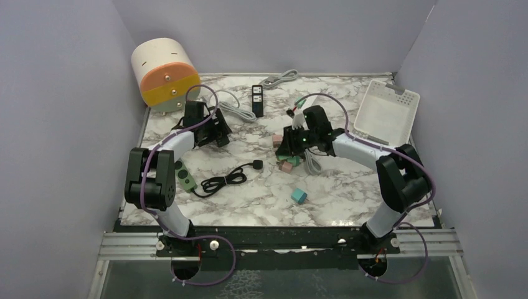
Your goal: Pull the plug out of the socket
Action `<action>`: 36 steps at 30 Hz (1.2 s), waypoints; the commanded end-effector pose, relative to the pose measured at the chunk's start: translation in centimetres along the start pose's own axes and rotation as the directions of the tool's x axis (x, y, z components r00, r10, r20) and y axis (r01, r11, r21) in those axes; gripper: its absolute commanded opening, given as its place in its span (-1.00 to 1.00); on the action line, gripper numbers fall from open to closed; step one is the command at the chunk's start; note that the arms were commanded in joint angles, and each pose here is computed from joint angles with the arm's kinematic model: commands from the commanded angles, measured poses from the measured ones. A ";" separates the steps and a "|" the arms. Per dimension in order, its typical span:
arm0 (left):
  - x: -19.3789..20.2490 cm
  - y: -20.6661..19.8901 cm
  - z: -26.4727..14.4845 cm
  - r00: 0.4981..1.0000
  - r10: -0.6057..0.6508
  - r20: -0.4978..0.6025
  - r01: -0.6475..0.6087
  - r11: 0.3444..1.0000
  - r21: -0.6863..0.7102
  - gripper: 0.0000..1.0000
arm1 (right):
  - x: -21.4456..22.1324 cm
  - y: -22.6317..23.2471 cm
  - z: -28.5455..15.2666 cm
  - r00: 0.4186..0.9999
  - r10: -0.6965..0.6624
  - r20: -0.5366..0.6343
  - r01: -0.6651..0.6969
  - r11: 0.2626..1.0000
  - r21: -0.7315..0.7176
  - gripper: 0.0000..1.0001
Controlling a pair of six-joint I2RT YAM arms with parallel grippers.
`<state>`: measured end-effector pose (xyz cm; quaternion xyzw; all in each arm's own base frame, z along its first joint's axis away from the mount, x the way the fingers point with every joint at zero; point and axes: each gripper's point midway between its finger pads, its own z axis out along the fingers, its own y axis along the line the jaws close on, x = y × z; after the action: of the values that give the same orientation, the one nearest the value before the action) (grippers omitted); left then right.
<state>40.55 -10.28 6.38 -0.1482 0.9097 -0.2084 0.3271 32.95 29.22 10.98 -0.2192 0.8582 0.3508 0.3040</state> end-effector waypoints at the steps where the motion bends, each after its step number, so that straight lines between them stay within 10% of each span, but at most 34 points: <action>1: -4.2 -0.2 -2.6 0.994 0.072 0.084 -0.068 0.996 -0.050 0.98 | 3.6 1.6 0.4 0.995 0.036 -0.096 -0.048 0.991 -0.121 -0.78; 8: -7.4 -3.0 -6.9 0.981 0.102 0.165 -0.103 0.995 -0.004 0.98 | -2.7 -1.1 -0.7 0.997 -0.075 0.002 0.075 0.996 0.050 0.77; 11: -8.2 -4.1 -8.6 0.974 0.118 0.195 -0.124 0.992 0.021 0.98 | -9.1 -4.4 -3.5 0.980 -0.028 0.199 0.001 0.991 0.133 0.99; 14: -8.4 -4.9 -9.5 0.971 0.126 0.205 -0.139 0.989 0.050 0.98 | -13.3 -10.0 -4.9 0.956 -0.001 0.293 -0.095 0.946 0.311 1.00; 19: -7.3 -4.9 -9.2 0.976 0.129 0.175 -0.143 0.987 0.071 0.98 | -12.9 -19.9 -1.5 0.993 0.026 0.119 -0.094 0.782 0.616 0.94; 36: -5.9 -4.0 -8.9 0.978 0.154 0.144 -0.163 0.985 0.057 0.98 | -12.3 -29.4 1.1 0.994 0.049 0.097 -0.108 0.586 0.803 0.94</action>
<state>40.11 -8.75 17.46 -0.0881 0.8862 -0.1990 0.4089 62.75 15.86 7.73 -0.0323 0.9017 0.0014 0.4311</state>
